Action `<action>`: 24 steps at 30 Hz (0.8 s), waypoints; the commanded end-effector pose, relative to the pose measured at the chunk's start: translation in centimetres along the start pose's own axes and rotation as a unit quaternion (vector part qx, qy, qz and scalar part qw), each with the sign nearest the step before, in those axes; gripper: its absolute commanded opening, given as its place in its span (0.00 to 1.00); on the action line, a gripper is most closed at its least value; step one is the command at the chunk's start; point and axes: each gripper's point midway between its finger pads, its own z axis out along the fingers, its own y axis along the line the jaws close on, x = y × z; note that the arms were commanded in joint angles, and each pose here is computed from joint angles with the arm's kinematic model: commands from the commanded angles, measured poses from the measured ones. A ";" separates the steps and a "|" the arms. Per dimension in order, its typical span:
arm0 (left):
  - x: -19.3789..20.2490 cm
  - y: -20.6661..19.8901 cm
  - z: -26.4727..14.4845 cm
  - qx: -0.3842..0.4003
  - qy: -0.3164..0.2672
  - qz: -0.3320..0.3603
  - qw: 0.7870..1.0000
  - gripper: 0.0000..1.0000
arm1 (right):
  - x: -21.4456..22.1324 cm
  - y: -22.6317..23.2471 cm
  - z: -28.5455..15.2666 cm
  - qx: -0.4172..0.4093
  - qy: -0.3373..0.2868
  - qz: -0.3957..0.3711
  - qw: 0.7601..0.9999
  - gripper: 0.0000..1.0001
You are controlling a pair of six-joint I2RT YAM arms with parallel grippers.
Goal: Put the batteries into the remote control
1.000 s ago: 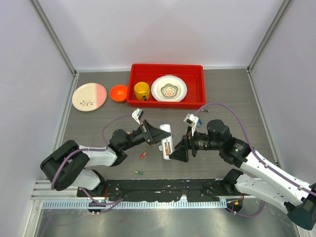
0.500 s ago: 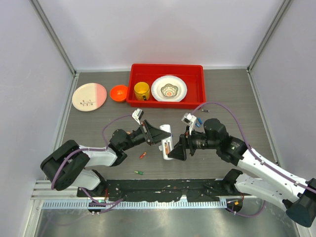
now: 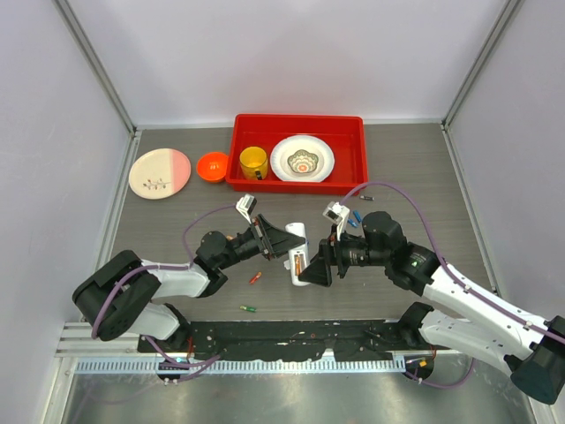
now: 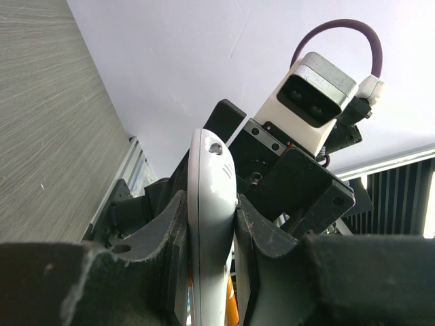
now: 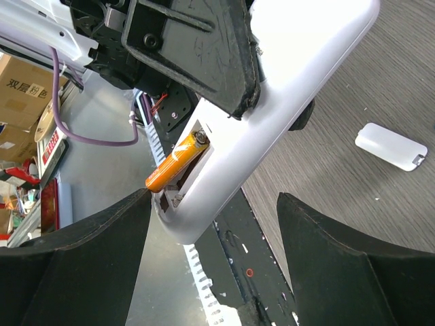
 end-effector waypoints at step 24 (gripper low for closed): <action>-0.4 -6.4 -0.4 0.128 -0.010 0.060 0.990 0.00 | -4.9 1.6 -1.2 -0.028 -0.100 0.052 0.993 0.81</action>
